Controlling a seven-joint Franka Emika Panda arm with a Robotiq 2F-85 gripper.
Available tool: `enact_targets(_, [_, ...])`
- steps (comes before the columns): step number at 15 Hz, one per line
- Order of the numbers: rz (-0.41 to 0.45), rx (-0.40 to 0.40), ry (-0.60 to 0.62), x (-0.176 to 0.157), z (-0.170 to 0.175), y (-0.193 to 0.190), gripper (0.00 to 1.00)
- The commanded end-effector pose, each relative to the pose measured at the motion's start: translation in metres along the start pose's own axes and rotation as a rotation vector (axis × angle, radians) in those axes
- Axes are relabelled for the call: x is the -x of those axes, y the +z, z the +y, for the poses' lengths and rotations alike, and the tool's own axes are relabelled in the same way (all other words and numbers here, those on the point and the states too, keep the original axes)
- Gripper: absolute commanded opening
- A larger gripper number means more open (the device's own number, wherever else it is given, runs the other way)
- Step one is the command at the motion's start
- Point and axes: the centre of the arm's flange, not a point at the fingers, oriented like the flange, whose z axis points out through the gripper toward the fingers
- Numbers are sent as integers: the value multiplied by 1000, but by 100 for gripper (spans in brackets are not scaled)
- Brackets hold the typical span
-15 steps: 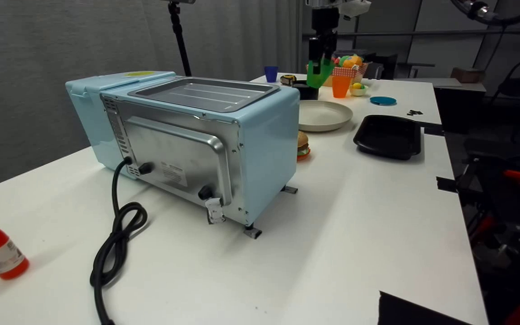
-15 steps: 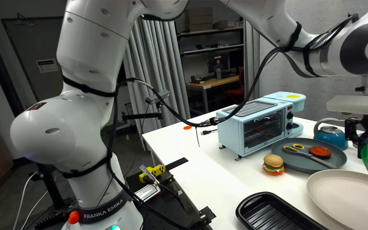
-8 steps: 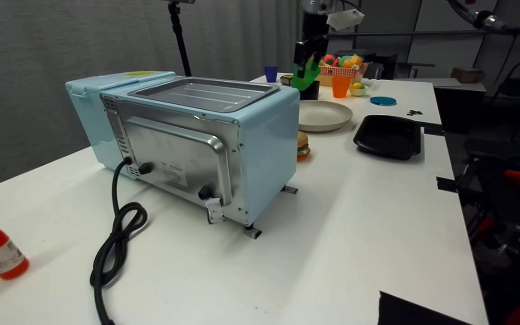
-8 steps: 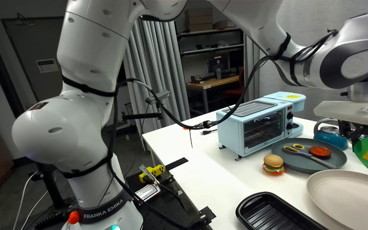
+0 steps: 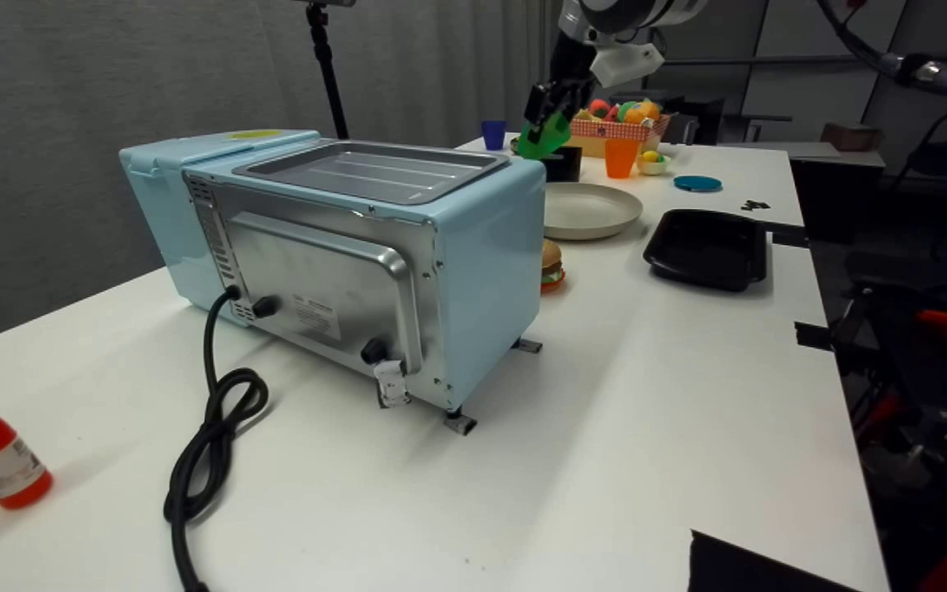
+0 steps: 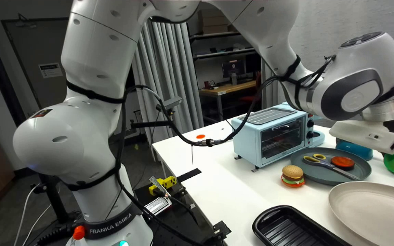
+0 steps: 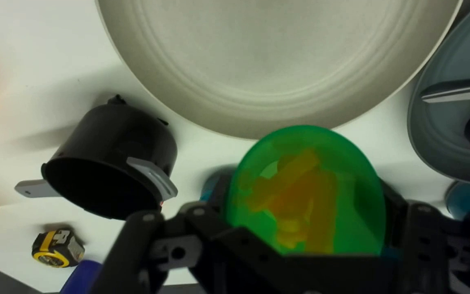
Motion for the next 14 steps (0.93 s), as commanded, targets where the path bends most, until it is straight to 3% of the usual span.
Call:
enact_targets(1, [141,15,52,19,-3,-4,53])
enact_targets(9, [454,43,103,53,1,-4,53])
enact_targets(14, [596,61,104,69,4,-3,53])
